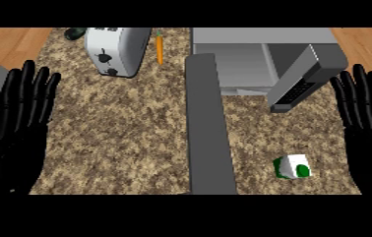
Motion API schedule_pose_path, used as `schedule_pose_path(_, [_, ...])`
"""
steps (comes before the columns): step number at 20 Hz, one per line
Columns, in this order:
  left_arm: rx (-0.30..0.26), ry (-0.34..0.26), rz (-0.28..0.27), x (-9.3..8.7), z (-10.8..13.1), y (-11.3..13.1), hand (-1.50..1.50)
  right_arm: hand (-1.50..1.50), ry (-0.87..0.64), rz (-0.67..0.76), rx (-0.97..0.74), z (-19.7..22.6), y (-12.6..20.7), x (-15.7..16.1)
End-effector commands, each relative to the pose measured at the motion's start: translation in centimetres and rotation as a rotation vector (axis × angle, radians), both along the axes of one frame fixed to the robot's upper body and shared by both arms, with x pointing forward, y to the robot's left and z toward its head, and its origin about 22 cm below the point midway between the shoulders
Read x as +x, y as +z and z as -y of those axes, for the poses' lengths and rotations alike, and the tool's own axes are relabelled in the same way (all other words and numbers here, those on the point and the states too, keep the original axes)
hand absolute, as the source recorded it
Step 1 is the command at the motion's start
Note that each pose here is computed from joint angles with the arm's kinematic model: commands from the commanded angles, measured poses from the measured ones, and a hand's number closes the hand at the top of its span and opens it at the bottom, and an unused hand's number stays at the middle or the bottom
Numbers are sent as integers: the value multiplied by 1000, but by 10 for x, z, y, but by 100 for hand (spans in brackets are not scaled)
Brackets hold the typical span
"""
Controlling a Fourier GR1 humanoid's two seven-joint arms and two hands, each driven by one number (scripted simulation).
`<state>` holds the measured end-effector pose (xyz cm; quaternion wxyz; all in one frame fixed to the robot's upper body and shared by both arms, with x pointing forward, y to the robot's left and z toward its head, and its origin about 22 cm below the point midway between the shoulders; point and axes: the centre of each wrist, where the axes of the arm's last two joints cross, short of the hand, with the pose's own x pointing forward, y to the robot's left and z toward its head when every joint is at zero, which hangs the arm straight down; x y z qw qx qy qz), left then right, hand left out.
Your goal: Pick up the milk, place it into the microwave and close the microwave
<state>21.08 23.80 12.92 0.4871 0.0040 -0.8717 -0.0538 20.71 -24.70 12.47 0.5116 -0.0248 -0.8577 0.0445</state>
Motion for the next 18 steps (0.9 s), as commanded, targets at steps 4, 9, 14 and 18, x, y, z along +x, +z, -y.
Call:
schedule_pose_path(4, [-36, 10, -49, 12, -2, -14, -150, -150, -73, 9, -53, 20, 4, -69])
schedule_pose_path(9, [-285, 13, -204, 4, -3, -45, -150, -150, -35, -135, 27, 22, -7, -94])
schedule_pose_path(14, [-294, 1, -210, -21, 1, -67, -150, -150, -47, -171, 19, 34, -30, -118])
schedule_pose_path(18, [-296, -12, -220, -28, 5, -77, -150, -150, -74, -186, 43, 41, -61, -124])
